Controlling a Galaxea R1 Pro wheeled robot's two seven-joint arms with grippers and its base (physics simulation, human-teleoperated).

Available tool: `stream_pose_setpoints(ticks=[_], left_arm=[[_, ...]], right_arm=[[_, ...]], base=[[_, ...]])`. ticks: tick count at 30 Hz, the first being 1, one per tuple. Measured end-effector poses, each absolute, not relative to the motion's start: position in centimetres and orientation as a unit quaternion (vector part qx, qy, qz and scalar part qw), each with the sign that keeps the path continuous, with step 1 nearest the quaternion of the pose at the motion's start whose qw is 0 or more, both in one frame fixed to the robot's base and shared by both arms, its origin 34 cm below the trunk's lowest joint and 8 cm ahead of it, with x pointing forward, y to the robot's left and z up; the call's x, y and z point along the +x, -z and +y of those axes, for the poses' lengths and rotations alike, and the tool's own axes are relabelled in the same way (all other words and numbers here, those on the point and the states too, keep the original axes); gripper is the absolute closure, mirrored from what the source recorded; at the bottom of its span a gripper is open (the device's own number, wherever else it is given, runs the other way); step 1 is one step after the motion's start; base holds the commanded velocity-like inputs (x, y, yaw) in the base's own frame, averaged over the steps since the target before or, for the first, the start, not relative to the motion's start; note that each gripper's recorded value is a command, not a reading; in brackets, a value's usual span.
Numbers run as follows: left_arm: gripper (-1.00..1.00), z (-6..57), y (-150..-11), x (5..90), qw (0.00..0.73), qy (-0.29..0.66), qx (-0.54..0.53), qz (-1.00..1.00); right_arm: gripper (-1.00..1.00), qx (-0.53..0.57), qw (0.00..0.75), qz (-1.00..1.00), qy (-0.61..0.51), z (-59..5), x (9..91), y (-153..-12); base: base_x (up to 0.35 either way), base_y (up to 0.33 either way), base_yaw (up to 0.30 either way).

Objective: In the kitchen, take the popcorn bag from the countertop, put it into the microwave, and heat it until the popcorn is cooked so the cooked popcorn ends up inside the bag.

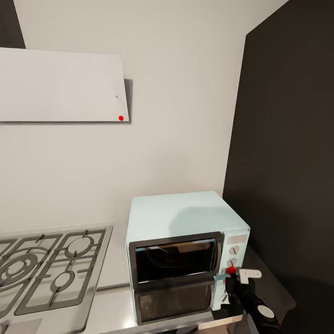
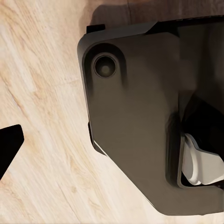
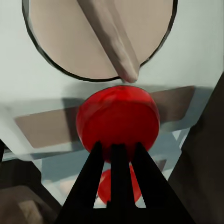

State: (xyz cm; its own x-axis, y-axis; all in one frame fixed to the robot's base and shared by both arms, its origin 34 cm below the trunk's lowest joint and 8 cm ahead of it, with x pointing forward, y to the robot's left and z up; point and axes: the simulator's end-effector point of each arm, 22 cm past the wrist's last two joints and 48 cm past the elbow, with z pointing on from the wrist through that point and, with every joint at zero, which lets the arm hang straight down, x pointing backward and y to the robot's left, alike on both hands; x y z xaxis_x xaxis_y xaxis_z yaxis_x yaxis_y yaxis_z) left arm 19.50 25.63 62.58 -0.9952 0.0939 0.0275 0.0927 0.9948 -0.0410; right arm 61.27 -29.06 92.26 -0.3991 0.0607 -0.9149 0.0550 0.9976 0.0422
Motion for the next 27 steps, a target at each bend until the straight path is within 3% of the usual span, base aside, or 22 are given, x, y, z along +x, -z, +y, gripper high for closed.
stream_pose_setpoints(ticks=[17,27], left_arm=[[-1.0,25.63,-62.57,19.5,0.015,-0.02,-0.047,-0.999],[-1.0,25.68,-62.55,19.51,0.016,-0.02,-0.046,-0.999]], right_arm=[[1.0,0.035,0.546,0.837,-0.003,-29.07,61.23,-92.19],[1.0,0.033,0.551,0.834,-0.005,-28.89,61.66,-92.54]], base=[[-0.001,0.0,0.0],[-0.207,0.0,0.0]])
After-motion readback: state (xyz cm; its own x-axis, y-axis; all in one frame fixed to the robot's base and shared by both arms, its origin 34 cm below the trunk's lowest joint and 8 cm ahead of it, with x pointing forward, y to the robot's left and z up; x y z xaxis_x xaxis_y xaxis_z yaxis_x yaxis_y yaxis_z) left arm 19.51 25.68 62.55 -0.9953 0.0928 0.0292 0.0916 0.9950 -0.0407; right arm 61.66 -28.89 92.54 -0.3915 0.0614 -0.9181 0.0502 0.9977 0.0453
